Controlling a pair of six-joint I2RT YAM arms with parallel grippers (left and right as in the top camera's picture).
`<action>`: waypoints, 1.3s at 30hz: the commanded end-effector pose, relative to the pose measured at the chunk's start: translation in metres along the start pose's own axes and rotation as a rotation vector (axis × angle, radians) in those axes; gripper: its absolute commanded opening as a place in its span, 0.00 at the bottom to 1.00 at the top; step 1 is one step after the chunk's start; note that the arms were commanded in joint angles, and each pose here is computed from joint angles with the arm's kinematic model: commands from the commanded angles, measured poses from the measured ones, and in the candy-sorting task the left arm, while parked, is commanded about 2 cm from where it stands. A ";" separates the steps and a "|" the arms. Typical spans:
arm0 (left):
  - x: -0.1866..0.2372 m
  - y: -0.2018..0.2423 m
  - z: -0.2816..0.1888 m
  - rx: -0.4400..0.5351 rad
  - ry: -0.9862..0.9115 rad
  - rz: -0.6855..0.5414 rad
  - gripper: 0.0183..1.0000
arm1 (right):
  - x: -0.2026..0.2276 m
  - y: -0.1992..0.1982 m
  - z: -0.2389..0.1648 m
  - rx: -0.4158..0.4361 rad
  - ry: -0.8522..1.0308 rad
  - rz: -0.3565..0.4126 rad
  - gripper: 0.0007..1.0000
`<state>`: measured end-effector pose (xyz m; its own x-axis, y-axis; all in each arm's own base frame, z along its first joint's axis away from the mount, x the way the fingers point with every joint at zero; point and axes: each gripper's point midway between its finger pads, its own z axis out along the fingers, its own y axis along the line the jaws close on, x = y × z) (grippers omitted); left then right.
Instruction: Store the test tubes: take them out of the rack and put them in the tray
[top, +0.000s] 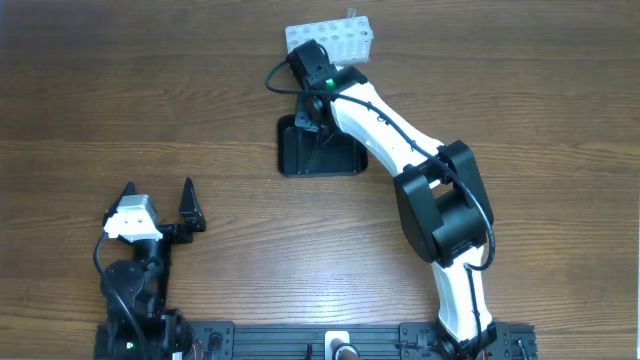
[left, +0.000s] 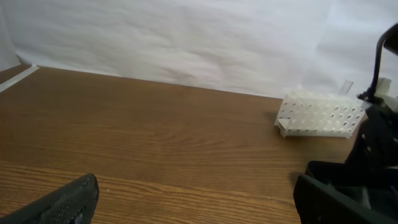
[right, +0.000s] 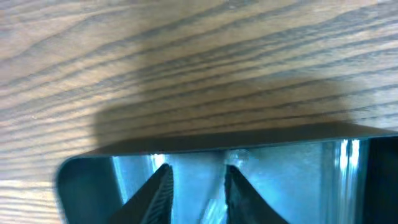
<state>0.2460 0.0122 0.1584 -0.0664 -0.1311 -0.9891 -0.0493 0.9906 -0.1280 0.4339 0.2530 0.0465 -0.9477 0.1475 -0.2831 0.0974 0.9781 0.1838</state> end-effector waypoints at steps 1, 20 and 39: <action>0.002 -0.001 0.000 0.008 0.003 0.014 1.00 | -0.017 0.018 -0.014 -0.058 -0.023 0.008 0.34; 0.002 -0.001 0.000 0.008 0.003 0.014 1.00 | -0.160 -0.020 -0.117 0.162 -0.490 -0.143 0.92; 0.002 -0.001 0.000 0.008 0.003 0.014 1.00 | -0.207 -0.037 -0.045 0.212 -0.602 -0.173 0.99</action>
<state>0.2460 0.0122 0.1584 -0.0664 -0.1311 -0.9891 -0.0493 0.9906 -0.1280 0.6091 0.1759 0.1383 -0.6420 -0.0048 -0.7667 0.0784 0.9943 -0.0719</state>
